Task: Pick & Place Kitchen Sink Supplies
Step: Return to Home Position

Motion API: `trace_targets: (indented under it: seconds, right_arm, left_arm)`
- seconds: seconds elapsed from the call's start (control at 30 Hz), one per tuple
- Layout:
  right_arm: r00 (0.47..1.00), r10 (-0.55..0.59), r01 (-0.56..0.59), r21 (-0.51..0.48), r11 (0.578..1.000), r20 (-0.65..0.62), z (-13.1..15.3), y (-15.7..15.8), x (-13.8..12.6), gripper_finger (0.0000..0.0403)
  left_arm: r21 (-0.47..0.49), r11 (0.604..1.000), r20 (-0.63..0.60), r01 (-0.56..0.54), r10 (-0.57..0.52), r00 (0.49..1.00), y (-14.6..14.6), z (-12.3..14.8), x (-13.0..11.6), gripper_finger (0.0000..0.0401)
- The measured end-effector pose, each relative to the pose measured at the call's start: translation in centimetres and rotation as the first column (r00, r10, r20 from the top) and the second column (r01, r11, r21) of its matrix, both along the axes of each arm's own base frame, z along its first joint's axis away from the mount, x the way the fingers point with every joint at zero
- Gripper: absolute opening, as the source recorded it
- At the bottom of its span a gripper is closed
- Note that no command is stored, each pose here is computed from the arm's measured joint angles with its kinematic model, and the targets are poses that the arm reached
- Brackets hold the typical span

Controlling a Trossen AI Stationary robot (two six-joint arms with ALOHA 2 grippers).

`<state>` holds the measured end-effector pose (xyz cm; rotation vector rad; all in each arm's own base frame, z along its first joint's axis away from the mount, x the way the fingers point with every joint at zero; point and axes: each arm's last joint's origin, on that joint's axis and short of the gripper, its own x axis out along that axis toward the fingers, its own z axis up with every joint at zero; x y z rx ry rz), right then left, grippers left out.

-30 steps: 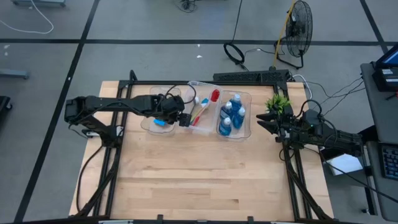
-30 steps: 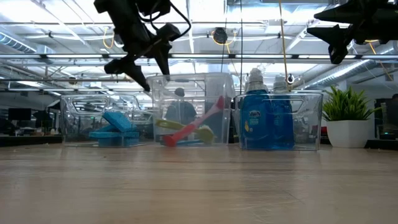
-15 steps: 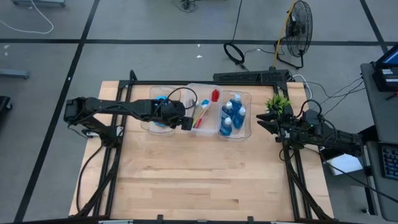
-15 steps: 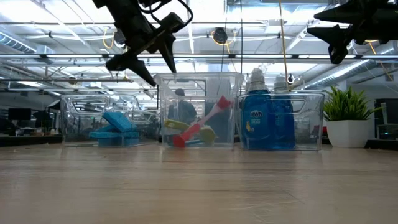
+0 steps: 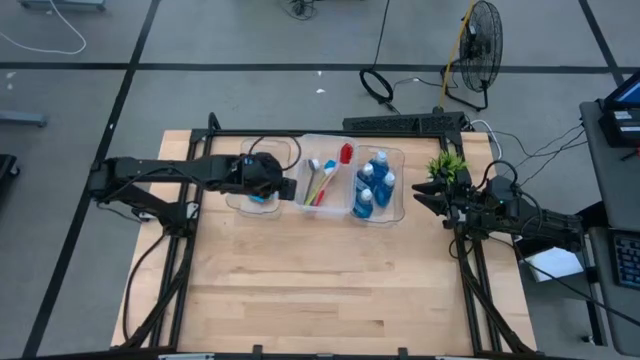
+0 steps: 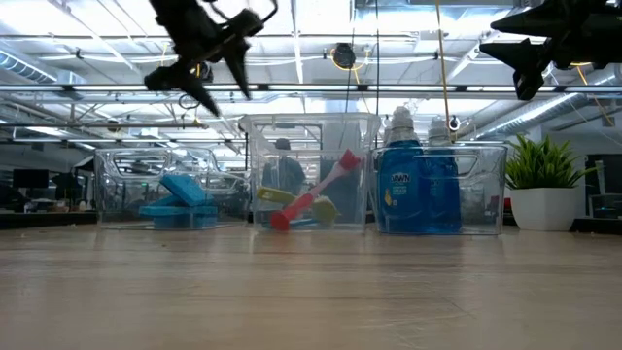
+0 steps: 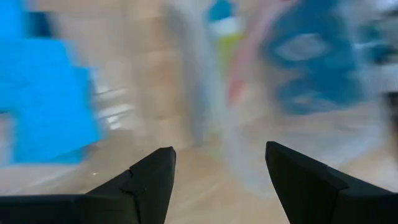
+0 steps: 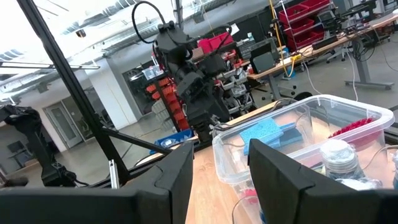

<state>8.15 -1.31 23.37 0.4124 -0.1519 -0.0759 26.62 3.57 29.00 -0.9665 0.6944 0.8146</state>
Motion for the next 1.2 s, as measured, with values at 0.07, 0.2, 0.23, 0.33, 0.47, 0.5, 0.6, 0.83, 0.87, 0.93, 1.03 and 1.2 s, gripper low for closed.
trace_targets:
  seconds: [0.07, 0.2, 0.23, 0.33, 0.47, 0.5, 0.6, 0.83, 0.87, 0.93, 1.03, 1.2]
  right_arm:
    - [1.000, 0.000, 0.000, 0.001, 1.000, 0.000, 0.0, 0.0, 0.0, 0.0141]
    - [1.000, -0.001, 0.001, 0.000, 1.000, -0.002, 0.0, 0.0, 0.0, 0.0141]
    - [1.000, -0.001, 0.001, 0.000, 1.000, -0.004, 0.0, 0.0, 0.0, 0.0141]
    - [1.000, -0.002, 0.002, 0.000, 1.000, -0.006, -0.1, 0.0, 0.0, 0.0141]
    - [1.000, -0.003, 0.003, -0.004, 1.000, -0.007, -0.1, 0.0, 0.0, 0.0141]
    - [1.000, -0.002, 0.002, -0.004, 1.000, -0.007, -0.1, 0.0, 0.0, 0.0141]
    - [1.000, -0.002, 0.002, -0.004, 1.000, -0.007, -0.1, 0.0, 0.0, 0.0141]
    - [1.000, -0.003, 0.003, -0.004, 1.000, -0.007, -0.1, 0.0, 0.0, 0.0141]
    - [1.000, -0.003, 0.003, -0.004, 1.000, -0.007, -0.1, 0.0, 0.0, 0.0141]
    - [1.000, -0.003, 0.003, -0.004, 1.000, -0.008, -0.1, 0.0, 0.0, 0.0141]
    - [1.000, -0.003, 0.003, -0.005, 1.000, -0.008, -0.1, 0.0, 0.0, 0.0141]
    - [1.000, -0.005, 0.004, -0.013, 1.000, -0.009, -0.1, 0.0, 0.0, 0.0141]
  left_arm:
    - [0.011, 0.999, -0.075, -0.045, 0.046, 0.996, 0.2, -0.1, -1.1, 0.0253]
    - [0.019, 0.989, -0.230, -0.149, 0.150, 0.962, 0.7, -0.5, -3.1, 0.0253]
    - [0.021, 0.984, -0.270, -0.175, 0.175, 0.947, 0.8, -0.6, -3.6, 0.0253]
    - [0.026, 0.970, -0.388, -0.243, 0.234, 0.892, 1.4, -0.9, -5.0, 0.0253]
    - [0.039, 0.958, -0.468, -0.286, 0.270, 0.842, 2.3, -1.4, -6.2, 0.0253]
    - [0.039, 0.957, -0.476, -0.288, 0.271, 0.837, 2.5, -1.6, -6.4, 0.0253]
    - [0.026, 0.951, -0.496, -0.308, 0.280, 0.822, 3.1, -2.3, -7.1, 0.0253]
    - [-0.057, 0.933, -0.511, -0.355, 0.278, 0.813, 4.0, -5.0, -9.3, 0.0253]
    - [-0.071, 0.929, -0.506, -0.363, 0.280, 0.816, 4.0, -5.3, -9.7, 0.0253]
    - [-0.087, 0.924, -0.492, -0.372, 0.285, 0.822, 3.9, -5.8, -10.3, 0.0253]
    - [-0.111, 0.920, -0.456, -0.375, 0.288, 0.842, 3.8, -6.4, -10.8, 0.0253]
    - [-0.168, 0.924, -0.386, -0.342, 0.258, 0.886, 3.7, -7.5, -10.9, 0.0253]
